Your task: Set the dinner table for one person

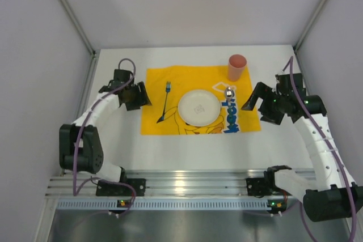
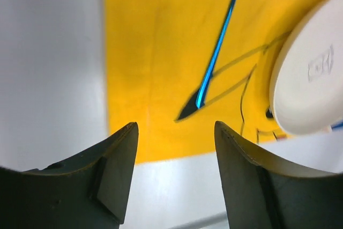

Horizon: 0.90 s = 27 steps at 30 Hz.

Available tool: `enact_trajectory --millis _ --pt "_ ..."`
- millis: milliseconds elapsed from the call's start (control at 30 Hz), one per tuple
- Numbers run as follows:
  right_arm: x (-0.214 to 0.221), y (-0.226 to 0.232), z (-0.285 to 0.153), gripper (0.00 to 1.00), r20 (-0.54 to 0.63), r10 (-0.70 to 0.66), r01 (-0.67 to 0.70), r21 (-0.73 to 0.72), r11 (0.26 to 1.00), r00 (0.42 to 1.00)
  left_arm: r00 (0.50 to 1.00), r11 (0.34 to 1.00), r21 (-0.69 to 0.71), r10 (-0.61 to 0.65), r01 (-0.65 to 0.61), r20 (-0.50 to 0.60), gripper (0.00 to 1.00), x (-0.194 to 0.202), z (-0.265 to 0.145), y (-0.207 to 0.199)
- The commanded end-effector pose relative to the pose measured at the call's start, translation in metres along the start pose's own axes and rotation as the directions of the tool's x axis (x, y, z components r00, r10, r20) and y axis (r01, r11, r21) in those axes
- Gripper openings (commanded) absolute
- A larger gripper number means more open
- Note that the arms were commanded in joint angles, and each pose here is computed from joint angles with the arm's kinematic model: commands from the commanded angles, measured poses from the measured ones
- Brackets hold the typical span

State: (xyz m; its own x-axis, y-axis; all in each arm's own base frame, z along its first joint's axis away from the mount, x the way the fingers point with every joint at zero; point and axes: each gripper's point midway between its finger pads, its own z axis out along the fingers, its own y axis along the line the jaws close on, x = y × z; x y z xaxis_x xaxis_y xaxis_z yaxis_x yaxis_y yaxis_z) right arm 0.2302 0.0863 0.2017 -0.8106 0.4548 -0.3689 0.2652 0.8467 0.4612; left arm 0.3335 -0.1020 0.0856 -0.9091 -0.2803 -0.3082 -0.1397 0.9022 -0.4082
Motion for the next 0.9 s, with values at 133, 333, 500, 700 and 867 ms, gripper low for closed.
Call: enact_trajectory --millis 133,333,500,700,867 --pt "-0.023 0.044 -0.058 1.0 0.223 -0.163 0.204 -0.179 0.962 0.961 0.618 0.945 -0.263 0.327 -0.196 0.715 0.55 -0.055 -0.071 0.047" --pt "-0.023 0.03 -0.06 1.0 0.326 -0.101 0.156 -0.145 0.977 0.94 0.414 0.936 -0.328 0.351 -0.129 0.84 0.65 -0.034 -0.07 0.082" --pt "-0.013 0.032 -0.068 1.0 0.357 -0.138 0.21 -0.171 0.963 0.924 0.446 0.906 -0.42 0.397 -0.05 0.803 0.7 -0.055 -0.053 0.104" --pt "-0.019 0.042 -0.069 1.0 0.397 -0.198 0.29 -0.186 0.939 0.896 0.424 0.915 -0.355 0.404 -0.193 0.811 0.67 -0.081 -0.012 0.087" --pt "-0.029 0.044 -0.061 1.0 0.41 -0.235 0.324 -0.164 0.932 0.881 0.421 0.928 -0.339 0.373 -0.155 0.827 0.97 -0.085 -0.016 0.093"
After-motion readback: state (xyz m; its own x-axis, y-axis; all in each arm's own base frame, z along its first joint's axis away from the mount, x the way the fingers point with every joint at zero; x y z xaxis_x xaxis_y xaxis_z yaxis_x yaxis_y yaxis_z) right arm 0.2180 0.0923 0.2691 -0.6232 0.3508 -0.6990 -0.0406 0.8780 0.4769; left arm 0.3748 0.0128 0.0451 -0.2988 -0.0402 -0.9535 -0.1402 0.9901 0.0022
